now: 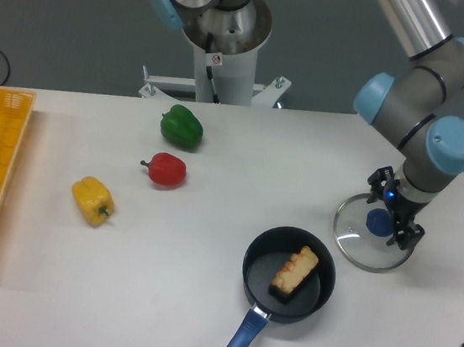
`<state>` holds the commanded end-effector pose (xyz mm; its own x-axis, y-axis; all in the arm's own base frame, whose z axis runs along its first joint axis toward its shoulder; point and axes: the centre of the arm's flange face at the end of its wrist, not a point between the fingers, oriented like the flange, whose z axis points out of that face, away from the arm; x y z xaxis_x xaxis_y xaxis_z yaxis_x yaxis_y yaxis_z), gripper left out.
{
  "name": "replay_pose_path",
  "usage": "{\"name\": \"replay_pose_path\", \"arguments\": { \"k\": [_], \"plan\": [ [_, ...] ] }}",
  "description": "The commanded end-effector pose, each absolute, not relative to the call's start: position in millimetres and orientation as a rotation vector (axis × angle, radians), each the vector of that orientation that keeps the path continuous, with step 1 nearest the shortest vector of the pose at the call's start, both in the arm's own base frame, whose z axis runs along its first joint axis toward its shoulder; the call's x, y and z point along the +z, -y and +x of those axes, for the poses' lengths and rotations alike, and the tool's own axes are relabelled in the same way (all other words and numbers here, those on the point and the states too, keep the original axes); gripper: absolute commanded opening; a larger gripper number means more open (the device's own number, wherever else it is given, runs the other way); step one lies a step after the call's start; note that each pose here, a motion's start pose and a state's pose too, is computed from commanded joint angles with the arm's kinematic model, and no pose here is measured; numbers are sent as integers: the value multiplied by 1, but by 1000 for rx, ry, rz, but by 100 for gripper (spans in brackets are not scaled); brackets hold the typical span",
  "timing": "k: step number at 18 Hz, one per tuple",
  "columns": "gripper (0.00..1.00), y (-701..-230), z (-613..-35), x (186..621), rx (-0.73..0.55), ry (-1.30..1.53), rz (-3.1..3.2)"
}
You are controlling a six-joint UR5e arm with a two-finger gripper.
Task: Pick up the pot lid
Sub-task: 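Lower the gripper onto the blue knob and close on it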
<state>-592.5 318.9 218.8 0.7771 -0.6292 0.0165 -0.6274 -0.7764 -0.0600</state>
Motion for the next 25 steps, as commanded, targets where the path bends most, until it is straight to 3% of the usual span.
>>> {"name": "replay_pose_path", "arguments": {
  "k": [17, 22, 25],
  "plan": [
    [100, -315, -594, 205, -66, -1031, -2928],
    [87, -310, -593, 204, -77, -1058, -2982],
    [85, -311, -593, 203, -80, -1061, -2983]
  ]
}}
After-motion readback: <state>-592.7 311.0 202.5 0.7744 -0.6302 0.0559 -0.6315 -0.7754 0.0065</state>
